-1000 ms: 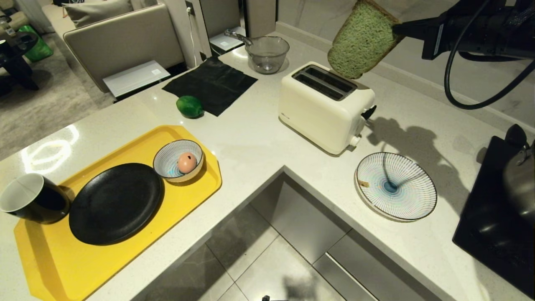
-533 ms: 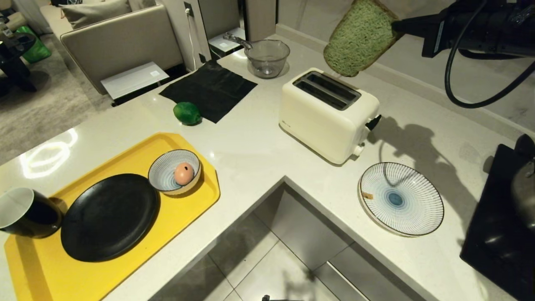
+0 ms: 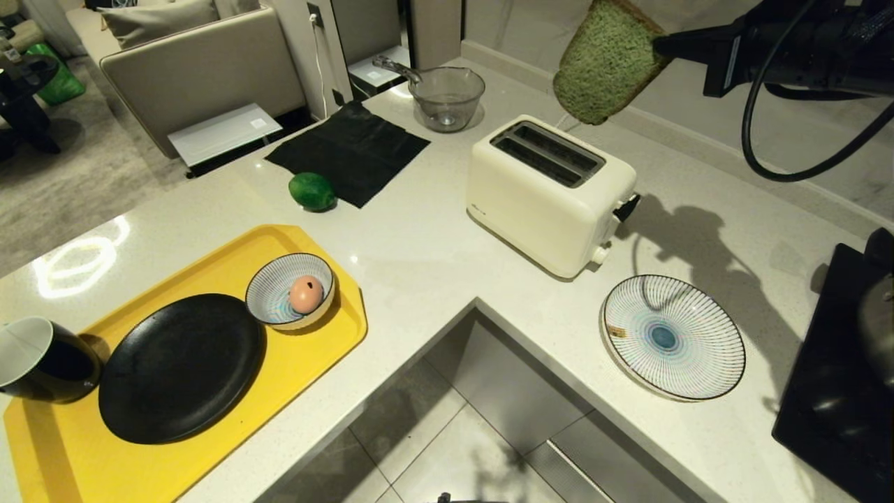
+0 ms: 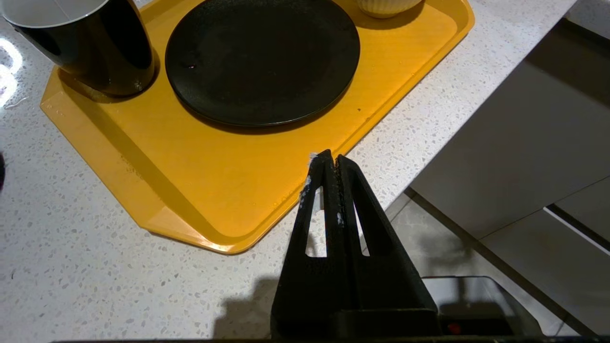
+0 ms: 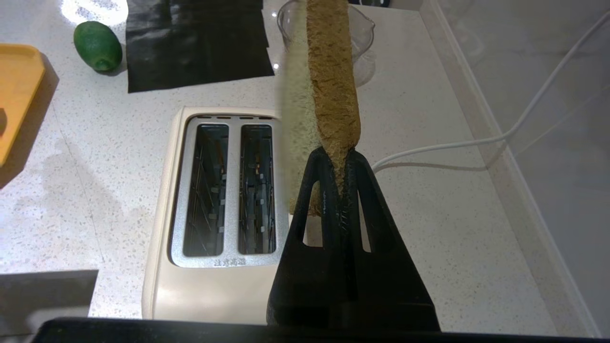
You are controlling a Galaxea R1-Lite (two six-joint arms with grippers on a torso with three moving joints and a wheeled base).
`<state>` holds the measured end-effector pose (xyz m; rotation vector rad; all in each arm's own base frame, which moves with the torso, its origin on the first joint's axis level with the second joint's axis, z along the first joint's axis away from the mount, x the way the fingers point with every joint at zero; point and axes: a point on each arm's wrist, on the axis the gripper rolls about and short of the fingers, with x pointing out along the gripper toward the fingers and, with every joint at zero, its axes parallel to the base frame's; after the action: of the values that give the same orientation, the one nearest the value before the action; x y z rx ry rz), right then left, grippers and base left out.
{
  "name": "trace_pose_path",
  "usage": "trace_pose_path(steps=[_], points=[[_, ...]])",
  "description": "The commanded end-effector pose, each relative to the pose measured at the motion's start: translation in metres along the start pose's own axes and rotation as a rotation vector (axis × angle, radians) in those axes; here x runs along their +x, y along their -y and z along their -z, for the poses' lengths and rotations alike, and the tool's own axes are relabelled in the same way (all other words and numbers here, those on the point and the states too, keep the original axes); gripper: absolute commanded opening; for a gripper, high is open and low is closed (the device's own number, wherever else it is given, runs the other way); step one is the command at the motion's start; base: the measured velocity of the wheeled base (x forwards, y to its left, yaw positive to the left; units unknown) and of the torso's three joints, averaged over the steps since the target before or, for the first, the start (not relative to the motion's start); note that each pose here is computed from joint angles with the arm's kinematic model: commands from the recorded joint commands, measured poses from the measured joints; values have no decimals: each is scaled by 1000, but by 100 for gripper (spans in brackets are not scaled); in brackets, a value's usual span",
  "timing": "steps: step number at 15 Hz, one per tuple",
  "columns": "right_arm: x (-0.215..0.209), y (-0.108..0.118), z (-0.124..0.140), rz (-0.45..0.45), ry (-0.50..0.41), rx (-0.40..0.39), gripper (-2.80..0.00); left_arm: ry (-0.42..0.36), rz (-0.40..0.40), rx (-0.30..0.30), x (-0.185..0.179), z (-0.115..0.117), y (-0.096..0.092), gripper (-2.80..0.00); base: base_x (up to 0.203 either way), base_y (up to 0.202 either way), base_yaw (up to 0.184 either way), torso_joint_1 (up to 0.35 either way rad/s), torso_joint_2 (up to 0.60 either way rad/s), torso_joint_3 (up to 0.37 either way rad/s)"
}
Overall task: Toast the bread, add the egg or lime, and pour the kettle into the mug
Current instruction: Put the bread slices in the toaster
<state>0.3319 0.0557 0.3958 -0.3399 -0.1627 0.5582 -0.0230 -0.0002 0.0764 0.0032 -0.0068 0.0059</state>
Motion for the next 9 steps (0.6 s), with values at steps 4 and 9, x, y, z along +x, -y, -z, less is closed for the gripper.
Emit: trace_pose_path(steps=[4, 9], points=[[3, -3, 4, -15, -19, 7, -280, 1, 0, 0, 0, 0, 0, -280, 0, 0, 0, 0, 0, 0], [14, -3, 18, -14, -57, 23, -280, 1, 0, 0, 0, 0, 0, -280, 0, 0, 0, 0, 0, 0]])
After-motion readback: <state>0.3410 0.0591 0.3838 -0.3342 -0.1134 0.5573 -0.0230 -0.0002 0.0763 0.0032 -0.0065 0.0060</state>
